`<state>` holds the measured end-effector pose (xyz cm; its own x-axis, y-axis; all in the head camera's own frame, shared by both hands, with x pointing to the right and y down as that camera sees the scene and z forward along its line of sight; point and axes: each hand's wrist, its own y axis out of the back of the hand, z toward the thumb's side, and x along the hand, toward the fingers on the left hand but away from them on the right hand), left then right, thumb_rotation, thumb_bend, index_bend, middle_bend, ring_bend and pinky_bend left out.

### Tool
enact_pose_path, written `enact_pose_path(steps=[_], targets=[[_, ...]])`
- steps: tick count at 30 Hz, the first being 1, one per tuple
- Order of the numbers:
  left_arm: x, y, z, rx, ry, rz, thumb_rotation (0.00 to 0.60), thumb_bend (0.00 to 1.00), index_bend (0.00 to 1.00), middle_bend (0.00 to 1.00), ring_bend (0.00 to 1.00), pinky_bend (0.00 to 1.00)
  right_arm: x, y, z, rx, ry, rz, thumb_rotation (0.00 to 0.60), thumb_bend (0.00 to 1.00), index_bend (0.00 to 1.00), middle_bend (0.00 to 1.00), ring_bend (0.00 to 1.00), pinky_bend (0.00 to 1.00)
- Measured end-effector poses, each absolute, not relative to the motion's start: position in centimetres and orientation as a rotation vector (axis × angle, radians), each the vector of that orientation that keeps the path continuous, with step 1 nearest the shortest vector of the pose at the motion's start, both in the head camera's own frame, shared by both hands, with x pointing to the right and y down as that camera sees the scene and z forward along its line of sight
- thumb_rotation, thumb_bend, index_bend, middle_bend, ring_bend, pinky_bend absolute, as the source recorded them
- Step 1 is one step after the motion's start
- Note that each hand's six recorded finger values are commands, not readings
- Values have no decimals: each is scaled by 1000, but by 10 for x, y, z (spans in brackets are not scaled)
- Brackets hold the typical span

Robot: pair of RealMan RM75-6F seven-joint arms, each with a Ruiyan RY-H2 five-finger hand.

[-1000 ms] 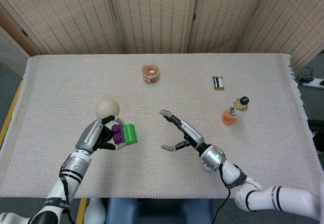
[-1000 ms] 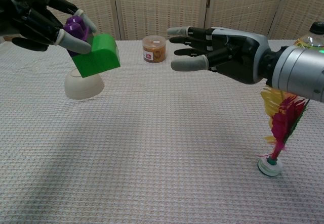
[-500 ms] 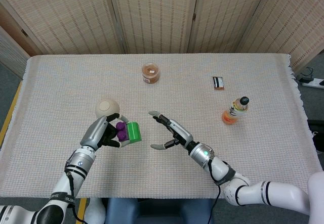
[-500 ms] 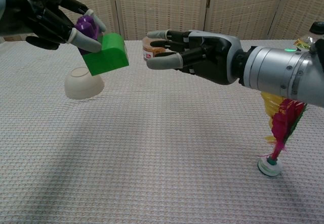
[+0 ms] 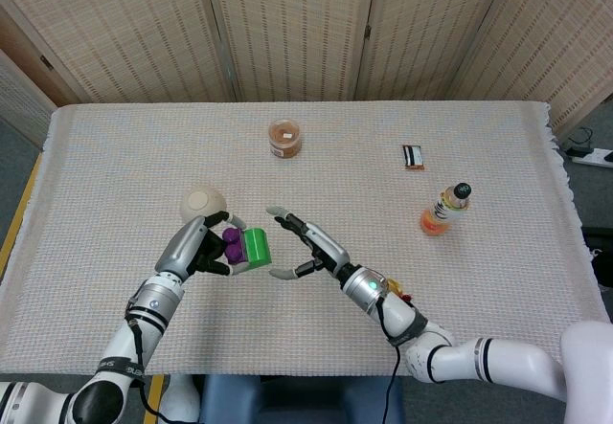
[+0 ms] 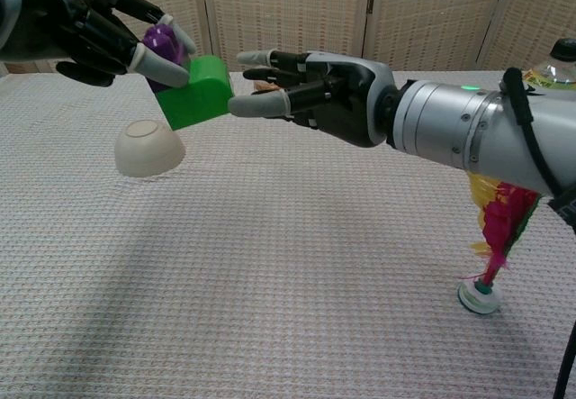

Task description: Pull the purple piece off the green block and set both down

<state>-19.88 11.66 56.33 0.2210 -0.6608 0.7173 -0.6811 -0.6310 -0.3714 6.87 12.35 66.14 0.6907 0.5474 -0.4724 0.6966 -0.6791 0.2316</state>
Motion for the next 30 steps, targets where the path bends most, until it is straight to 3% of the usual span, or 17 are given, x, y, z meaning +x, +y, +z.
enact_pose_path(steps=[6,14,18,30], targets=[[-192,119,566,2450,-1321,1405,600,248,681,1000,1000,1000,60,127,664,2492,962,-505,600,238,146,24,47,0],[-188,119,566,2454,-1323,1394,600,249,681,1000,1000,1000,54,130,667,2474,1003,-486,600,239,424,176,165,2],[-187,120,566,2454,-1319,1389,600,249,683,1000,1000,1000,53,128,667,2459,1054,-475,600,239,544,271,246,52],[-184,123,564,2485,-1315,1369,600,249,683,1000,1000,1000,54,127,672,2423,1152,-491,600,238,710,398,370,141]])
